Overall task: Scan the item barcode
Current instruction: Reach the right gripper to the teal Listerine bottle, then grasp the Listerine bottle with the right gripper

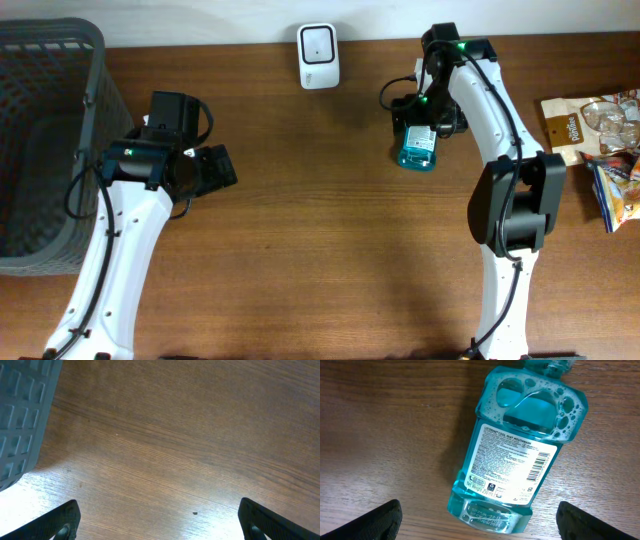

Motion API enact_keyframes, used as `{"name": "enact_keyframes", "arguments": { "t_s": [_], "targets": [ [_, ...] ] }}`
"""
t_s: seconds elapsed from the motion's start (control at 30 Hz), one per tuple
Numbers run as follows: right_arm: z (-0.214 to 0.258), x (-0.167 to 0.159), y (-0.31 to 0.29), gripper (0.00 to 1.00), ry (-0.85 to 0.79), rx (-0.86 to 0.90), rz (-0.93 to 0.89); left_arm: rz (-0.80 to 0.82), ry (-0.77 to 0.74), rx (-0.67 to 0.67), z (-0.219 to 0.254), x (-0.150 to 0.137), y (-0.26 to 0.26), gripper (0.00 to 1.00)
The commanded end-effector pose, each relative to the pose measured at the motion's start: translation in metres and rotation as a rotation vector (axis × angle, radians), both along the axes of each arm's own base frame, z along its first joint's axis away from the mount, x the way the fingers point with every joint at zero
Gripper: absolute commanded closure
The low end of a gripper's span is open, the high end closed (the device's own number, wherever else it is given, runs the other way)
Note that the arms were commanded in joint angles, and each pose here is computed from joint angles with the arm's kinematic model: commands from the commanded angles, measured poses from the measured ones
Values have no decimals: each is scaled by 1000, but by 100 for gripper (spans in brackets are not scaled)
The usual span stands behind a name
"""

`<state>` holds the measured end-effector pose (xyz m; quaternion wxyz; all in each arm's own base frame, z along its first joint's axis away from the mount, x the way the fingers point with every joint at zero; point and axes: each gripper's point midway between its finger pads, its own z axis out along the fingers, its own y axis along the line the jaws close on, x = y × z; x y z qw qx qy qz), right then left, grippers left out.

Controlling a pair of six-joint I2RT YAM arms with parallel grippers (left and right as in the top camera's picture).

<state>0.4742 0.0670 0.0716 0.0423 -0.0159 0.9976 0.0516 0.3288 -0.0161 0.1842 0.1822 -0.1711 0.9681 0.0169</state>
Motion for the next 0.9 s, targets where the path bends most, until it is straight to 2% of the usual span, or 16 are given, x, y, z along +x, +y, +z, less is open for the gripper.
{"name": "enact_keyframes", "arguments": {
  "t_s": [0.0, 0.13, 0.4, 0.67, 0.87],
  "targets": [
    [-6, -3, -2, 2, 11, -87, -14, 20, -23, 3, 7, 1, 3, 1],
    [-6, 0, -18, 2, -33, -370, -27, 20, -23, 3, 7, 1, 3, 1],
    [-35, -3, 13, 2, -18, -427, 35, 20, -23, 3, 7, 1, 3, 1],
    [-36, 3, -12, 2, -44, -586, -17, 20, -24, 3, 7, 1, 3, 1],
    [-39, 7, -25, 2, -46, -596, -45, 20, -23, 3, 7, 1, 3, 1]
  ]
}}
